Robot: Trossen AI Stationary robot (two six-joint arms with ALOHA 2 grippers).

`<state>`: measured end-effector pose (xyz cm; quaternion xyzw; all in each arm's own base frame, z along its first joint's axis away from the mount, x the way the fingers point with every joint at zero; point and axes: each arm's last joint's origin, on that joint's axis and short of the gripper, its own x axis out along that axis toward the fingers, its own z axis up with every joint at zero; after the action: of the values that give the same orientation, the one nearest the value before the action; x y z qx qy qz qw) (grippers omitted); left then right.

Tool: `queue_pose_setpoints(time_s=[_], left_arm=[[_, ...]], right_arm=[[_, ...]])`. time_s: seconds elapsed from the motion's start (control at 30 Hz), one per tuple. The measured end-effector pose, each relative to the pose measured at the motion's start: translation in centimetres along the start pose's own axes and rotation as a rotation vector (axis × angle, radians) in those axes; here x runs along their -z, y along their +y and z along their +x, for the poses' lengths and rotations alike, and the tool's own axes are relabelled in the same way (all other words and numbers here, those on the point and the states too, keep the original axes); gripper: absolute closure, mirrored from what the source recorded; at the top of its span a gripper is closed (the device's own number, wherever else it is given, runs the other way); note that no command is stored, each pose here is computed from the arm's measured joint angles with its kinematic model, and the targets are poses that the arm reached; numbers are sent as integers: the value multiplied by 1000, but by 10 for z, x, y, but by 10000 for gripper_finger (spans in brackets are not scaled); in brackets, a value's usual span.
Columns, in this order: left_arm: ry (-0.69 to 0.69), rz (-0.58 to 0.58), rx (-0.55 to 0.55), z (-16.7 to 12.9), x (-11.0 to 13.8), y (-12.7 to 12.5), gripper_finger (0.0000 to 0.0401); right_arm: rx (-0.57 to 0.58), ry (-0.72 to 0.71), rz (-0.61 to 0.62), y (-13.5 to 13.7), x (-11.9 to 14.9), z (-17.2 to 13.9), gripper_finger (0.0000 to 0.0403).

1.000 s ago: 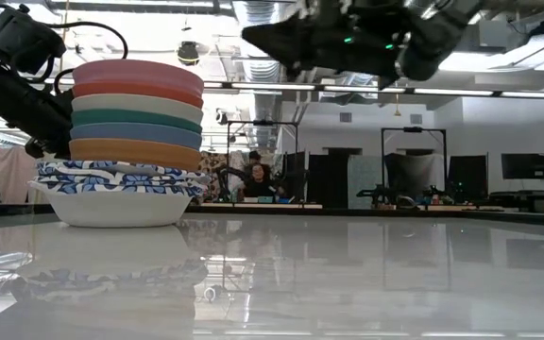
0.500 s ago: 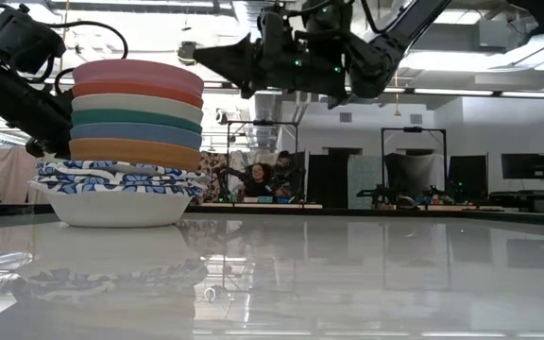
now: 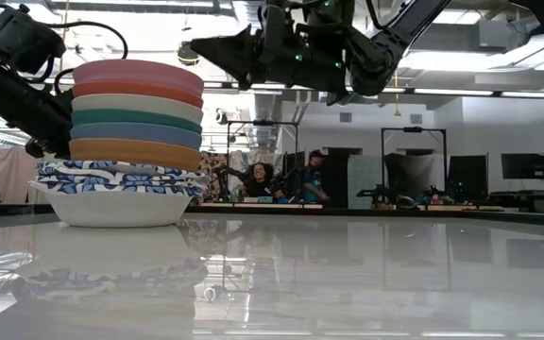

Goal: Nest bowls inside each other
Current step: Stack the pink bowl on top of the orange bowl

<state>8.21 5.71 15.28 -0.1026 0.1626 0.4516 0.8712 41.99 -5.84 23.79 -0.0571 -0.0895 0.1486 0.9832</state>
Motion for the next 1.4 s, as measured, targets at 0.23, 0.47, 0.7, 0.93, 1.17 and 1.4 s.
queue_pose_setpoints(time_s=[0.23, 0.47, 0.7, 0.93, 1.17, 1.4], left_arm=[[0, -1, 1, 0, 0, 0, 401], [0, -2, 1, 0, 0, 0, 401], [0, -2, 1, 0, 0, 0, 401], [0, -1, 0, 0, 0, 0, 401], [-1, -2, -3, 0, 0, 0, 401], [-1, -2, -5, 0, 0, 0, 401]], right_arm=[[-9, -20, -27, 3, -2, 2, 384], [-9, -28, -47, 4, -3, 2, 384], [-15, -43, -57, 5, -7, 5, 384], [-17, -53, -58, 5, -6, 8, 384], [-16, -52, -44, 7, 3, 10, 384], [-10, -46, -7, 1, 12, 15, 384]])
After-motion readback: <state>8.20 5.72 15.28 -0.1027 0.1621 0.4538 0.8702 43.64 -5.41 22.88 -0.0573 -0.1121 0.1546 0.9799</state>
